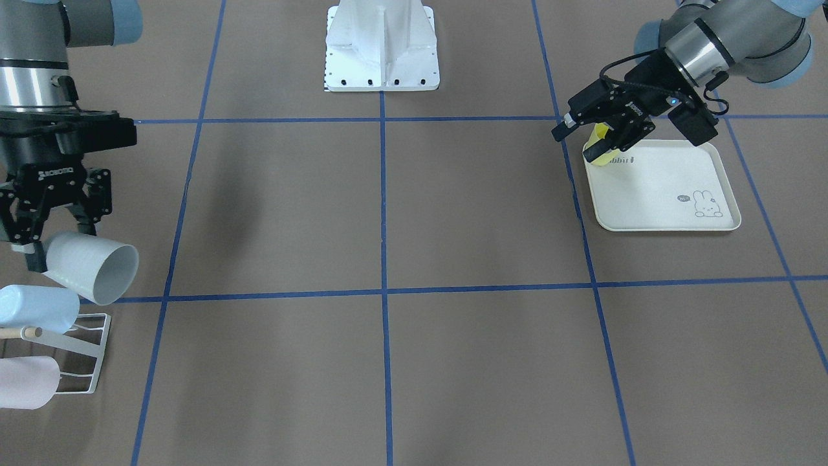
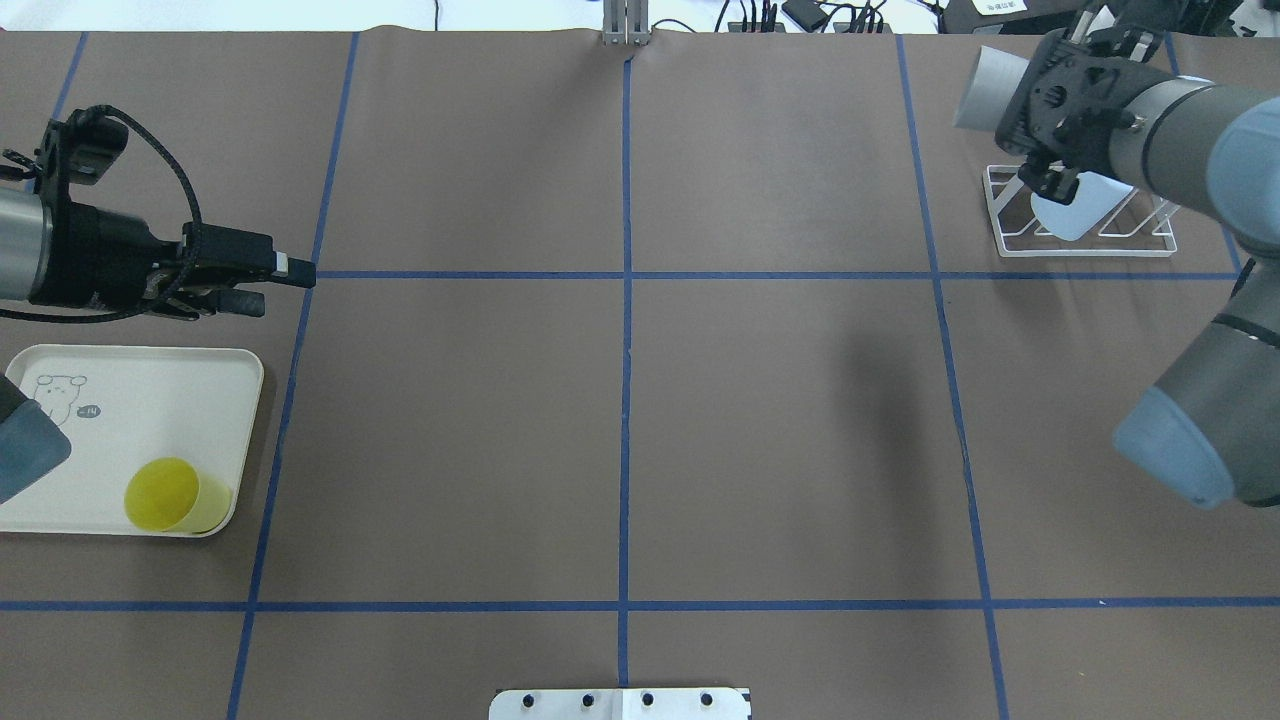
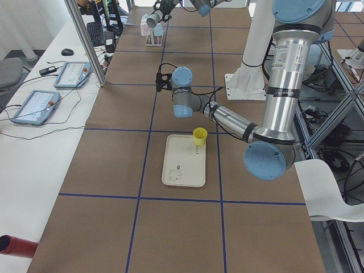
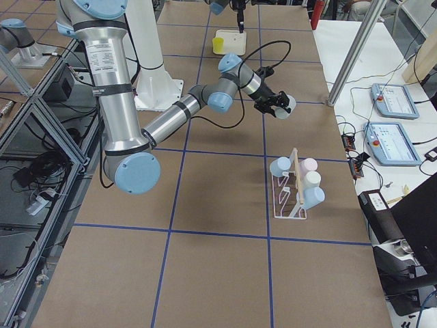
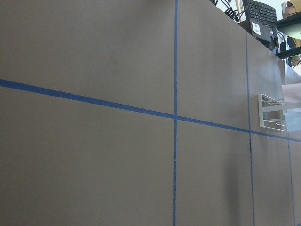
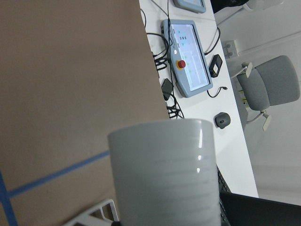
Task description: Transfer IKEA cup to right arm and place on rack
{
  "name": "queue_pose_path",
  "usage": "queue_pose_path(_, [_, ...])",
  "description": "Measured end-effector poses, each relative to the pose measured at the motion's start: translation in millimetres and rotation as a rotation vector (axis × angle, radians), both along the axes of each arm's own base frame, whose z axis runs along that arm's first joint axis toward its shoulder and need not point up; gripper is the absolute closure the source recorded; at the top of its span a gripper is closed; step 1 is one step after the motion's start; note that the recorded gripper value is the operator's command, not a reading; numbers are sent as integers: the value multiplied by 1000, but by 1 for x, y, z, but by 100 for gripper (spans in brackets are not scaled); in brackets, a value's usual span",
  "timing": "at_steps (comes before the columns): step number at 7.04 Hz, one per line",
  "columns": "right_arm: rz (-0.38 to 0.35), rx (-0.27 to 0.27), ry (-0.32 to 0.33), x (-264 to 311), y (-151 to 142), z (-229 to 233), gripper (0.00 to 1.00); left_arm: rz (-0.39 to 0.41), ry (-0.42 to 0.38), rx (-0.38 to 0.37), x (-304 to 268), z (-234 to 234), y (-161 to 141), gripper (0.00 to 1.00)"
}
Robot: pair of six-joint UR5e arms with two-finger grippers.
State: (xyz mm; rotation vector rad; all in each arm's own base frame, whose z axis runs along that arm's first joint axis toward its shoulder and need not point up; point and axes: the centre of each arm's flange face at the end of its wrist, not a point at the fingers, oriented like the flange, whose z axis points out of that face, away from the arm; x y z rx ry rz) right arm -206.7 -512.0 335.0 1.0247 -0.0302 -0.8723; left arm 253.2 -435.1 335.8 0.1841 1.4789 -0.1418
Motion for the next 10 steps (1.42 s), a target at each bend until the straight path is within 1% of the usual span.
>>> queue_pose_path(1, [-36, 1, 115, 34, -3, 26, 100, 0, -4, 9, 1, 1, 0, 0])
queue_pose_path(3, [-125, 6, 328, 85, 4, 72, 100, 4, -2, 17, 5, -1, 1, 0])
queue_pose_path(4, [-177, 14, 425, 99, 9, 88, 100, 4, 0, 20, 5, -2, 1, 0])
queue_pose_path(6, [-270, 35, 581, 112, 14, 109, 100, 4, 2, 23, 5, -3, 2, 0])
queue_pose_path(7, [-306, 48, 651, 114, 13, 115, 100, 4, 3, 24, 5, -3, 2, 0])
queue_pose_path(8, [-317, 44, 696, 114, 8, 123, 100, 5, 4, 25, 5, -3, 2, 0])
queue_pose_path(10, [-322, 33, 762, 101, 0, 137, 100, 5, 5, 26, 5, -4, 3, 0])
